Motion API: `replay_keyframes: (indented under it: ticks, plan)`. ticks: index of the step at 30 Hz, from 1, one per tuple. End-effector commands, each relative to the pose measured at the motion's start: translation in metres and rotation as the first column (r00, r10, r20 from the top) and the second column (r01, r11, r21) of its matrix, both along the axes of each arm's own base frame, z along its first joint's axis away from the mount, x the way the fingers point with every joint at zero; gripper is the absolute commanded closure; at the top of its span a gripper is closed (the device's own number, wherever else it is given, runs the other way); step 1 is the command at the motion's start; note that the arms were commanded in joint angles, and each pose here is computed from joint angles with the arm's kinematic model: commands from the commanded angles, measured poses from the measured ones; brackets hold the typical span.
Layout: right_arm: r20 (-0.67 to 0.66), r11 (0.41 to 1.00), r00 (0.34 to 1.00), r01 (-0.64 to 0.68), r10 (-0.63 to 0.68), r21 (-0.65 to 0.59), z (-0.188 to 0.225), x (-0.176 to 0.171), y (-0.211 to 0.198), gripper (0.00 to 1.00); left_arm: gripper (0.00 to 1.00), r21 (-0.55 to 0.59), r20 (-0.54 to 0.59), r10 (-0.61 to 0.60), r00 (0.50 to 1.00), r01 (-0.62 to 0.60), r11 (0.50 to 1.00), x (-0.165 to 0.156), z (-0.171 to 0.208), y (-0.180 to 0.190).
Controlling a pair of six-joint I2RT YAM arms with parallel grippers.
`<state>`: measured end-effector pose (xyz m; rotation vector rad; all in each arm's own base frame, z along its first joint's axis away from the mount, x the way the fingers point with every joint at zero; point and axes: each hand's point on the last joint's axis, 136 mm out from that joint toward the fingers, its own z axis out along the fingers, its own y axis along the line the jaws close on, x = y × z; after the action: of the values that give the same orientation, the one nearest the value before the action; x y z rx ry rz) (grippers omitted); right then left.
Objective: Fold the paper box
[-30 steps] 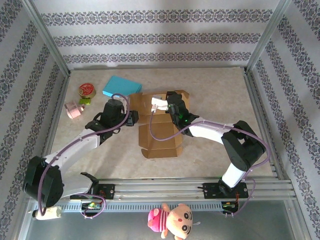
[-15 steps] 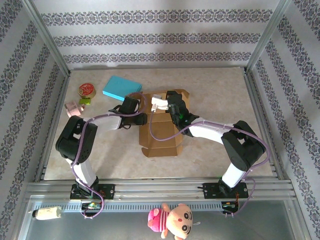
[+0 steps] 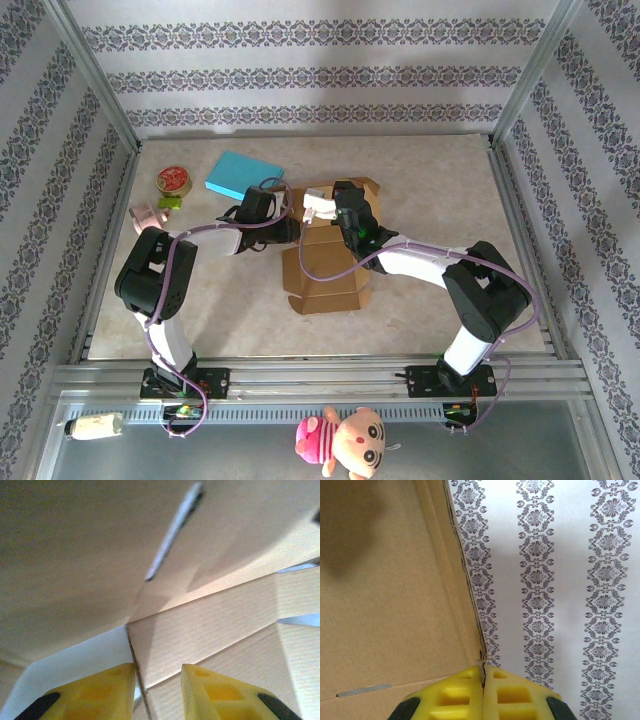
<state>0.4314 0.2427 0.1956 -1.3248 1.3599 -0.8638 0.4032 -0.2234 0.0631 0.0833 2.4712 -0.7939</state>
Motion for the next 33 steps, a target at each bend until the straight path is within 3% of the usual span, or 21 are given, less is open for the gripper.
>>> replay_keyframes:
  ticks: [1,6,10,16,20,23,27,30,33]
  plan:
    - [0.017,0.999,1.0,0.022,-0.023,0.045,0.005,0.002,0.001,0.95,0.71,-0.12,0.01,-0.025,1.0,0.026,0.992,0.001,0.009,-0.016]
    - [0.012,0.998,0.999,0.029,-0.03,0.056,0.003,0.003,-0.001,0.95,0.68,-0.198,-0.025,-0.023,0.999,0.018,0.98,0.0,-0.003,-0.024]
    - [0.014,0.998,0.999,0.031,-0.032,0.057,0.005,0.003,-0.002,0.95,0.63,-0.208,0.045,-0.013,0.999,0.022,0.978,0.003,0.025,-0.021]
    - [0.016,0.998,0.999,0.036,-0.037,0.056,0.007,0.004,-0.004,0.95,0.46,-0.057,0.22,0.1,0.971,-0.089,0.994,0.003,0.095,0.036]
    - [0.015,0.998,0.999,0.034,-0.035,0.059,0.007,0.004,-0.004,0.95,0.42,0.149,0.285,0.114,0.952,-0.162,0.976,-0.004,0.115,0.081]
    - [0.016,0.998,0.999,0.03,-0.031,0.06,0.007,0.005,-0.003,0.95,0.41,0.262,0.251,0.096,0.963,-0.164,0.951,-0.003,0.108,0.108]
    - [0.023,0.998,0.999,0.025,-0.027,0.061,0.011,0.005,-0.001,0.95,0.4,0.307,0.145,0.011,0.989,-0.056,0.95,0.0,0.091,0.113]
    - [0.023,0.998,0.999,0.022,-0.024,0.062,0.012,0.005,0.0,0.95,0.38,0.274,0.111,-0.05,0.993,0.018,0.961,0.008,0.083,0.101]
    - [0.02,0.998,1.0,0.022,-0.023,0.059,0.011,0.005,0.001,0.95,0.38,0.247,0.105,-0.042,0.994,0.014,0.969,0.027,0.07,0.099]
